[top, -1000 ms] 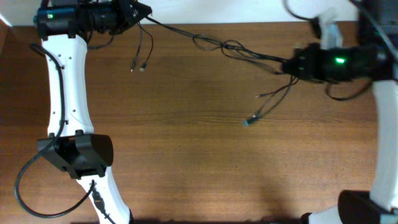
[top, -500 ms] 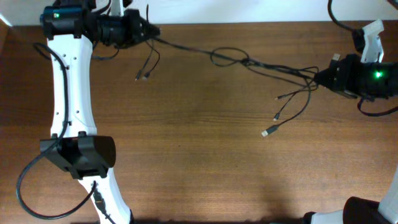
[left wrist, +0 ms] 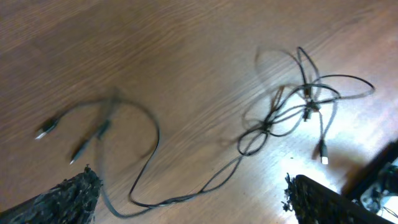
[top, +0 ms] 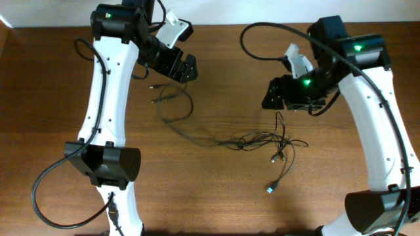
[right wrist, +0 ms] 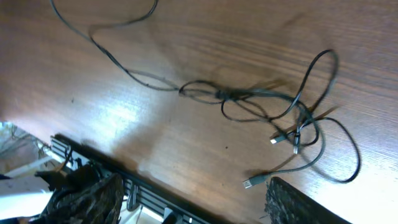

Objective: Untangle cables

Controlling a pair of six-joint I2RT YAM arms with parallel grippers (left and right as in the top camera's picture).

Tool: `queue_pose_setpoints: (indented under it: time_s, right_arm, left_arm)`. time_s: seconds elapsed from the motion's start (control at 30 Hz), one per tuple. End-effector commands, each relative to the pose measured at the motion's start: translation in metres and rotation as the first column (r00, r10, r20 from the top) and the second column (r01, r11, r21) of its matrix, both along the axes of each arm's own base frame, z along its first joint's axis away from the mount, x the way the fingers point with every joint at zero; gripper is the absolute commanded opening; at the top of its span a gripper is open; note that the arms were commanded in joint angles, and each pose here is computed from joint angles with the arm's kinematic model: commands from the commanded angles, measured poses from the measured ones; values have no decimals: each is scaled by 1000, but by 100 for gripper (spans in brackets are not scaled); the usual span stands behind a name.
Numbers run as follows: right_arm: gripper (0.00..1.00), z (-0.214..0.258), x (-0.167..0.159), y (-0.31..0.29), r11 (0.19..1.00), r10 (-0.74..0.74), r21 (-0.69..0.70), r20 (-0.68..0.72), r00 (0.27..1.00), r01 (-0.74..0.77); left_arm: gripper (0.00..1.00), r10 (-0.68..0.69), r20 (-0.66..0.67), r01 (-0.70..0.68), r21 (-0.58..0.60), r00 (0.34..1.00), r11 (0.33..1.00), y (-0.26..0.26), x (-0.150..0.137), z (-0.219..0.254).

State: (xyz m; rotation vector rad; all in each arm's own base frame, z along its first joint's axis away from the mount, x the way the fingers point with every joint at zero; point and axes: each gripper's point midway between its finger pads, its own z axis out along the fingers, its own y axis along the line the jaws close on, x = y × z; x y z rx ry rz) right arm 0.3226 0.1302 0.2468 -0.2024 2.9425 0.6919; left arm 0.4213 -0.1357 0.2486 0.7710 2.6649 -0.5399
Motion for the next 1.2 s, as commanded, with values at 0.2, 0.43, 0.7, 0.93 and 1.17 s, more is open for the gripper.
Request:
queue_pose_setpoints:
  time_s: [0.2, 0.43, 0.7, 0.93, 1.17]
  right_arm:
    - [84, 6, 25, -106, 953, -302, -5, 28, 953, 302]
    - [87, 5, 26, -113, 958, -287, -12, 49, 957, 288]
    - [87, 5, 26, -113, 964, -264, -15, 60, 963, 266]
    - [87, 5, 26, -113, 967, -251, -17, 66, 966, 253]
    - [87, 5, 26, -113, 970, -243, -19, 70, 968, 244]
  left_arm:
    - [89, -277, -245, 283, -9, 929, 959, -73, -66, -75]
    - [75, -566, -307, 614, 80, 765, 785, -116, -129, -176]
    - [71, -603, -237, 624, 21, 762, 781, -137, -131, -205]
    - [60, -605, -216, 624, 25, 766, 781, -137, -131, -223]
    - [0, -595, -193, 610, 29, 780, 792, -140, -128, -233]
